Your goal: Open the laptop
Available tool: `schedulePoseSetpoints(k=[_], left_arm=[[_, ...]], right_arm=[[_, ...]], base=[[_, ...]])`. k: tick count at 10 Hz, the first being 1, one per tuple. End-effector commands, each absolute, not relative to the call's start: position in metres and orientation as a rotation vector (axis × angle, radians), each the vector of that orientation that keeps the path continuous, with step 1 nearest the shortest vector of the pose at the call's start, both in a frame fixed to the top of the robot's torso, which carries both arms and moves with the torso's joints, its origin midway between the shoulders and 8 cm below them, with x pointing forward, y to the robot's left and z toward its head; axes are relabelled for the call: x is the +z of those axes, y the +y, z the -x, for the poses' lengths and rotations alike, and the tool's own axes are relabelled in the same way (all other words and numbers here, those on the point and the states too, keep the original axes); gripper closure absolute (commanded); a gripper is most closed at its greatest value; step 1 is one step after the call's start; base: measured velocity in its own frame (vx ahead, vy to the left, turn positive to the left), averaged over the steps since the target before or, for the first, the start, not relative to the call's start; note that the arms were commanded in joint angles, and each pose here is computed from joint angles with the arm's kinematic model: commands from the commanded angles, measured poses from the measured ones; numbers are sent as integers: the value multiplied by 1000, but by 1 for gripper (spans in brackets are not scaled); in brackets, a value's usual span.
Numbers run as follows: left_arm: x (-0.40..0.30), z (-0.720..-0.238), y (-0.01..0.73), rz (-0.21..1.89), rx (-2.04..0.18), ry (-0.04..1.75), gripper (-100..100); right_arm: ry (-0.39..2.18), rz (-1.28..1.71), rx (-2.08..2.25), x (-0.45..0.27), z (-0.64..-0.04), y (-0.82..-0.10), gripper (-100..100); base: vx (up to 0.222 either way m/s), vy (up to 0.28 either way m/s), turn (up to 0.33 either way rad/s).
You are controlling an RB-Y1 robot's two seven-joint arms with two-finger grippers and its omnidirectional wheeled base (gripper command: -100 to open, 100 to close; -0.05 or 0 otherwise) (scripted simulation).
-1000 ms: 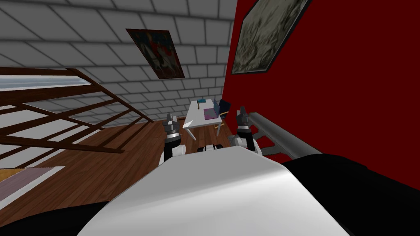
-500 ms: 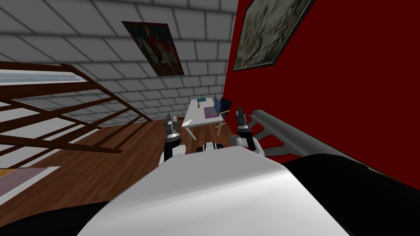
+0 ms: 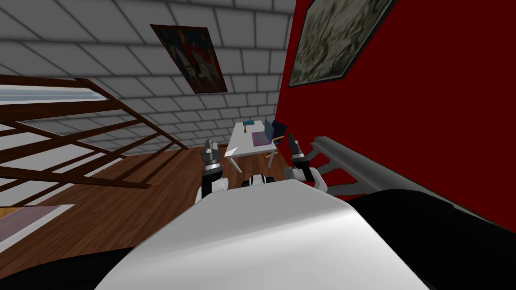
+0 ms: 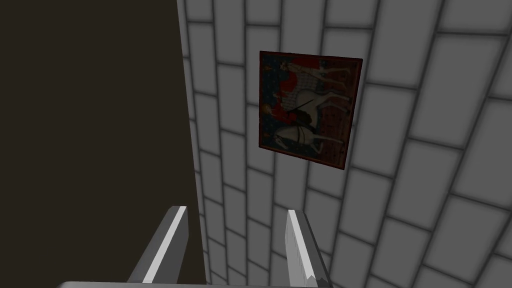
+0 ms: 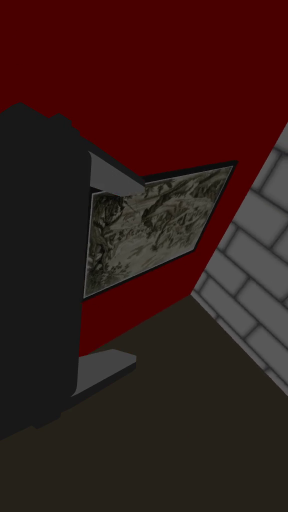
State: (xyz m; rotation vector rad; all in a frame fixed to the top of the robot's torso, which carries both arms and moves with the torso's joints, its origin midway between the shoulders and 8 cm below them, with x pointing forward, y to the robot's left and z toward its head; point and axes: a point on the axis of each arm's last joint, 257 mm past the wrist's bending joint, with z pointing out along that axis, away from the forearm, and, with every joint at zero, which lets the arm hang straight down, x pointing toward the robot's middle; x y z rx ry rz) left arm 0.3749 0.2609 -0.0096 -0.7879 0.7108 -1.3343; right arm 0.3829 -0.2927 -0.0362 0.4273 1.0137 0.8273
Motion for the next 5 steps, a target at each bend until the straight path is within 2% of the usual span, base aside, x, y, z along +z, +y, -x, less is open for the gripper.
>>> schedulePoseSetpoints(k=[1,5], left_arm=[[-10,-375,261,788,-1334,711,0],[-10,-375,261,788,-1334,711,0]], right_arm=[[1082,-349,707,-49,-389,-295,-100],[1178,-218,503,-69,-400,-304,-100]], base=[[61,46,15],[67,55,17]])
